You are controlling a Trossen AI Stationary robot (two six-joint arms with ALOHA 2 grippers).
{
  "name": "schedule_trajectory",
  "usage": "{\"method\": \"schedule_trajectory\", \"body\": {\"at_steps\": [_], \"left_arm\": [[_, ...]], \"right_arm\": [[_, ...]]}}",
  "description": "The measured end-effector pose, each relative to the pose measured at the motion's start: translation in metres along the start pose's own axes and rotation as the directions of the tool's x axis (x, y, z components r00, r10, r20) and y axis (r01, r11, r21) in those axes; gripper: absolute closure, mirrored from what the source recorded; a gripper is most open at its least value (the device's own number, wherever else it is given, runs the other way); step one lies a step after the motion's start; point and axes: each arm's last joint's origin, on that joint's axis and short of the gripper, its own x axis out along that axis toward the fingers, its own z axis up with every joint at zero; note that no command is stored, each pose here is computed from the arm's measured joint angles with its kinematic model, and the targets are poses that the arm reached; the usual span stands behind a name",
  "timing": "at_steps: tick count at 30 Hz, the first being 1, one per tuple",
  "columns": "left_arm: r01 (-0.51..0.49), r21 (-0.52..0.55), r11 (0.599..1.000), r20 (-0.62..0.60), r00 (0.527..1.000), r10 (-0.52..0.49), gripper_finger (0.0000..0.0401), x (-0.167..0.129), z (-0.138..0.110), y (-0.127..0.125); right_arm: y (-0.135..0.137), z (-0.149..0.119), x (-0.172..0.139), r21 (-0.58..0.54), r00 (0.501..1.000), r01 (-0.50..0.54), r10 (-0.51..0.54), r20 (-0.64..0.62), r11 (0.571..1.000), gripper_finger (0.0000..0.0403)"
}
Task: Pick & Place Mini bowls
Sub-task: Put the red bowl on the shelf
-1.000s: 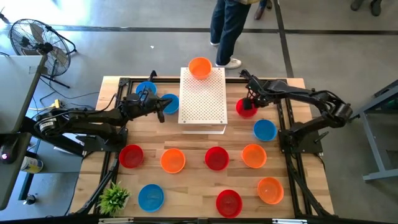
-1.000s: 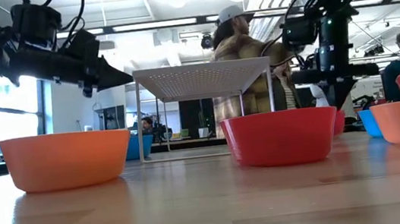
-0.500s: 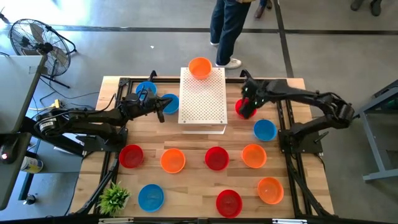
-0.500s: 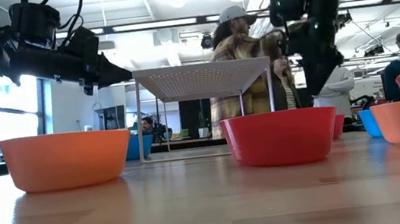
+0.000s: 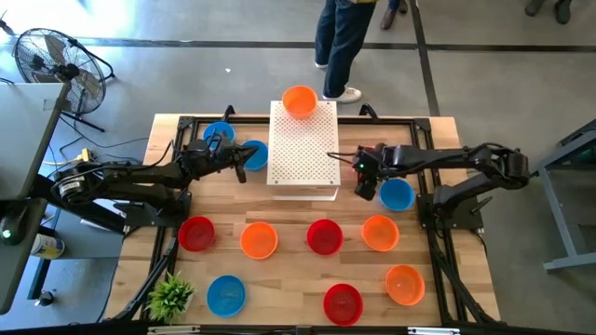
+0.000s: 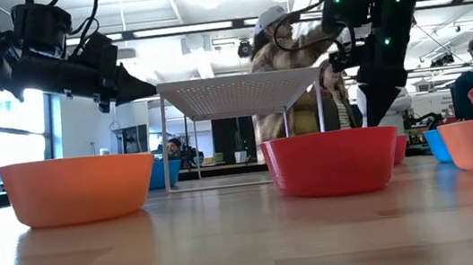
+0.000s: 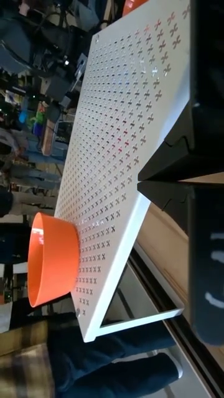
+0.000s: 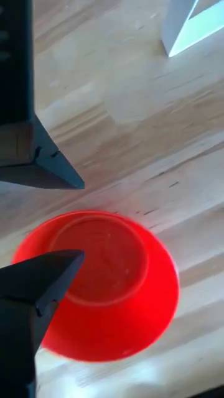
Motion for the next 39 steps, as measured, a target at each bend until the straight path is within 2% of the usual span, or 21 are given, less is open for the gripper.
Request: {"method": "schedule_trajectory", "body": {"at_steps": [6,15,19,24,26,32,39], "left_arm": [[-0.001,0.000,1.000,-0.003,1.000,0.001,0.0401,0.000,0.000,0.000],[-0.001,0.000,1.000,-0.002,1.000,0.001,0.0401,0.000,0.000,0.000],[-0.002,0.000,1.000,-0.002,1.000,0.002,0.0401,0.000,0.000,0.000],[-0.001,0.000,1.000,-0.002,1.000,0.001,0.0401,0.000,0.000,0.000],[-0.001,0.000,1.000,-0.002,1.000,0.001,0.0401,0.000,0.000,0.000],[-0.002,0.000,1.000,-0.004,1.000,0.002,0.0401,0.000,0.000,0.000],[-0.003,0.000,1.000,-0.015,1.000,0.003,0.0401,0.000,-0.001,0.000]], "right_arm": [[-0.003,-0.008,0.014,-0.055,1.000,-0.017,0.019,0.023,0.998,0.0267],[-0.008,-0.024,0.029,-0.062,1.000,0.002,-0.003,-0.014,0.998,0.0276],[-0.008,-0.028,0.032,-0.080,1.000,-0.010,0.009,-0.012,0.997,0.0312],[-0.007,-0.029,0.033,-0.086,1.000,-0.020,0.018,-0.016,0.996,0.0388],[-0.008,-0.028,0.032,-0.095,1.000,-0.018,0.017,-0.013,0.995,0.0397],[-0.009,-0.010,0.011,-0.089,0.999,-0.042,0.041,-0.017,0.995,0.0400],[-0.012,0.023,-0.047,-0.068,0.999,-0.031,0.028,-0.045,0.997,0.0400]]}}
